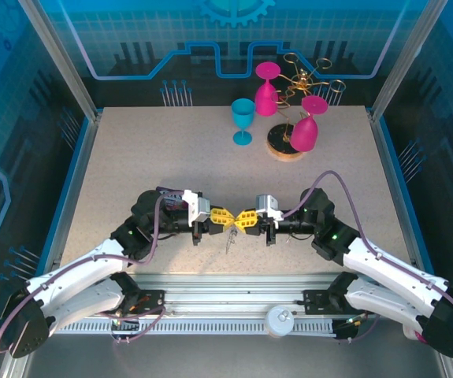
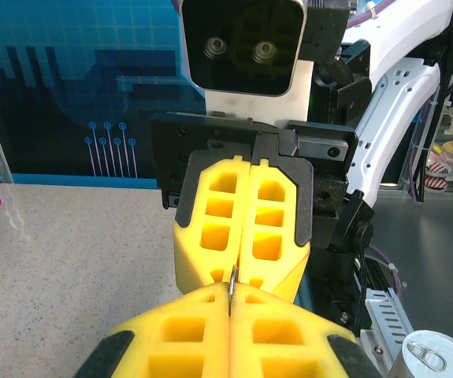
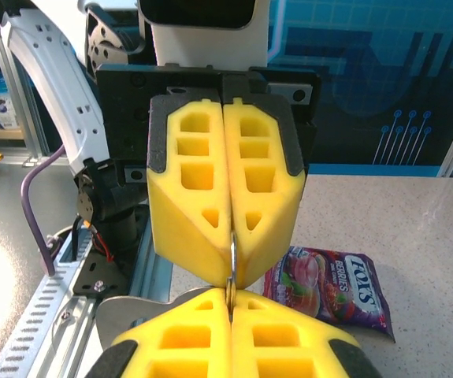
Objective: Put the keys on the keyring
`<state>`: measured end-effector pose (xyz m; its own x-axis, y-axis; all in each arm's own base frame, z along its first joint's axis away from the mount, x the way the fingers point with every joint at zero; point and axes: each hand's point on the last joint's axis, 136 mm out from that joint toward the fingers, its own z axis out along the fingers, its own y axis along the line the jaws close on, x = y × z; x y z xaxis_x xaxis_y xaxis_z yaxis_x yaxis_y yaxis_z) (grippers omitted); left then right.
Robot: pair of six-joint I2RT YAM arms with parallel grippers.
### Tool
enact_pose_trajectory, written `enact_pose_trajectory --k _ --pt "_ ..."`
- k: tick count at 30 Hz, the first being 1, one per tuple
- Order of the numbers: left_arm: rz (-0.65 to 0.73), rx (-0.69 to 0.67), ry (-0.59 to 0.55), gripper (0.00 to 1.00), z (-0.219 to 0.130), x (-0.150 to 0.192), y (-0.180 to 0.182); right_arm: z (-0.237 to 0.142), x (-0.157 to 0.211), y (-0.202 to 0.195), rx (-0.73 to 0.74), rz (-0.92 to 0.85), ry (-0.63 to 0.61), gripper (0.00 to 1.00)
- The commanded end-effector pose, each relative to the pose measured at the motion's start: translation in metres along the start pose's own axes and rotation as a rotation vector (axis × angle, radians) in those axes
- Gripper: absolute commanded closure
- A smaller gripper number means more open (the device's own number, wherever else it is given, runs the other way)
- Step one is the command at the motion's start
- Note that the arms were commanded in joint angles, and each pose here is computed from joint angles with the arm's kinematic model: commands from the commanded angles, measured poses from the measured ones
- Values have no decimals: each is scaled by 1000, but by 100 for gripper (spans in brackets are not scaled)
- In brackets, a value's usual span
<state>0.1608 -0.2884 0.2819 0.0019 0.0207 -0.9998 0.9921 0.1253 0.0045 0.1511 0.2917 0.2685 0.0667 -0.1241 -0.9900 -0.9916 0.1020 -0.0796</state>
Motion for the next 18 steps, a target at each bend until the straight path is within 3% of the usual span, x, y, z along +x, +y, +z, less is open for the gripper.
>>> enact_pose_trajectory --k 1,8,18 --pt "20 17 36 91 -1 3 -5 0 -12 3 -16 -56 16 100" --pt "11 29 101 88 0 12 -5 0 -15 7 -43 -73 33 100" --pt "46 18 83 100 0 7 -3 3 -6 6 -33 -64 55 100"
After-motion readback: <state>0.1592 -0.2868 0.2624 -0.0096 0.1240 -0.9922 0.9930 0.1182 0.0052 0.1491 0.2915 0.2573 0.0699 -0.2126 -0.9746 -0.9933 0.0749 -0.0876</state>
